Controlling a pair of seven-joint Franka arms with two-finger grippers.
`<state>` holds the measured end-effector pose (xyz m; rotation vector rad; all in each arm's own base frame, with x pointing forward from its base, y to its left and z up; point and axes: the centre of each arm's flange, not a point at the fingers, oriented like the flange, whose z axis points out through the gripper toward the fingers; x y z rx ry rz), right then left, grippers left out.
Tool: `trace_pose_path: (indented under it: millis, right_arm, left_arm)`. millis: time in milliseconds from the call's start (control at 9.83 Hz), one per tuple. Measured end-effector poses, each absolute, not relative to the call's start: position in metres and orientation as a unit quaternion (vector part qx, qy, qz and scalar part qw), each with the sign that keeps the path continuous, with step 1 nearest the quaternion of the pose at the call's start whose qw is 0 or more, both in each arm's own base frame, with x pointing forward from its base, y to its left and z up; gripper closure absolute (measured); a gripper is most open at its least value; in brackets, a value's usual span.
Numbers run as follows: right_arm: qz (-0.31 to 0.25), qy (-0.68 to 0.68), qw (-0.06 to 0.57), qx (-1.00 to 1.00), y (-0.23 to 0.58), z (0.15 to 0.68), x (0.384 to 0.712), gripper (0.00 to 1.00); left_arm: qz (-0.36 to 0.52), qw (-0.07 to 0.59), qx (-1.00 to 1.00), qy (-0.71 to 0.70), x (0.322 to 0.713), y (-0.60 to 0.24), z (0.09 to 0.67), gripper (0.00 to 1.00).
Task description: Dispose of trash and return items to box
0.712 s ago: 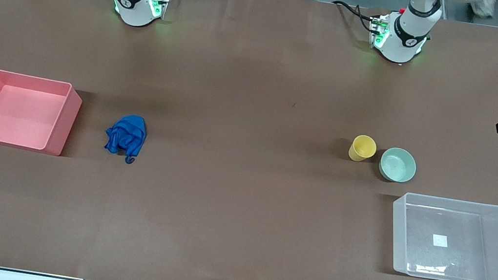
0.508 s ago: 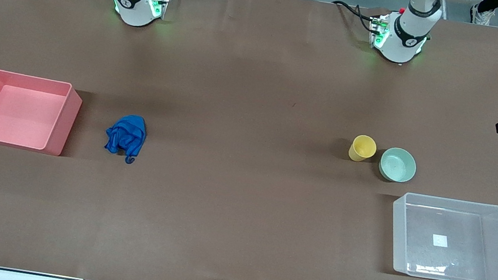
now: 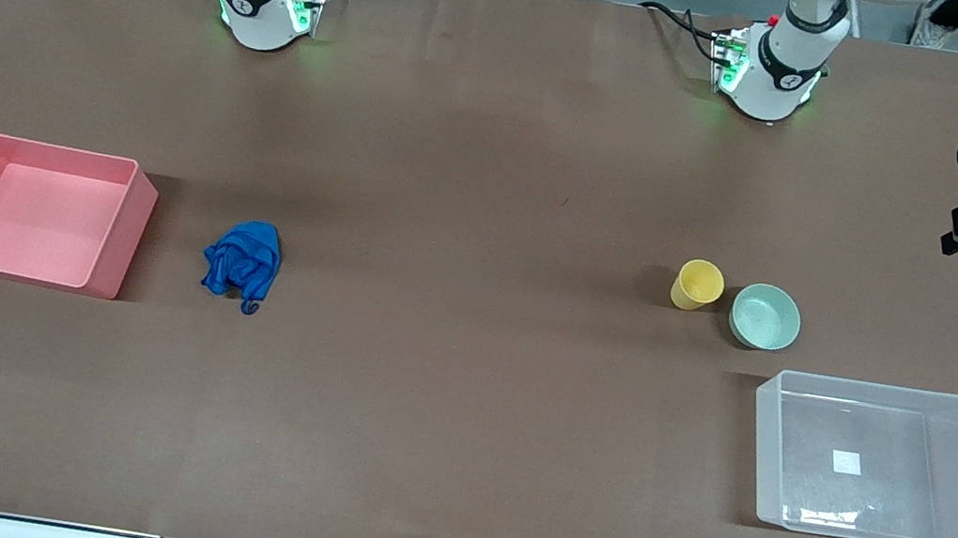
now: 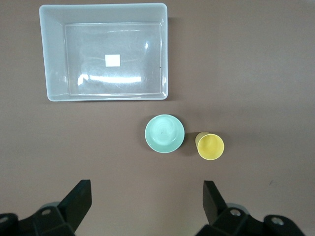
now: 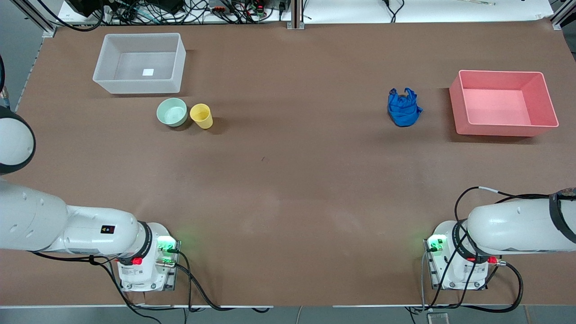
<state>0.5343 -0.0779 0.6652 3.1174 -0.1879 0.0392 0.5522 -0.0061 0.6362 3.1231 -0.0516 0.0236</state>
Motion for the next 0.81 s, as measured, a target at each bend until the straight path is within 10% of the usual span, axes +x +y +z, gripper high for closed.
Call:
trace_pose_path:
  millis: [508,814]
  right_arm:
    - [-0.006,-0.044,0.007,0.999,-0.063,0.650,0.538,0.00]
    - [-0.055,0.017,0.014,0.998,0.031,0.526,0.574,0.00]
  left_arm:
    - [0.000,0.008,1.000,-0.012,0.568,-0.004,0.515,0.00]
    - [0.014,0.005,1.000,0.005,0.550,0.014,0.390,0.00]
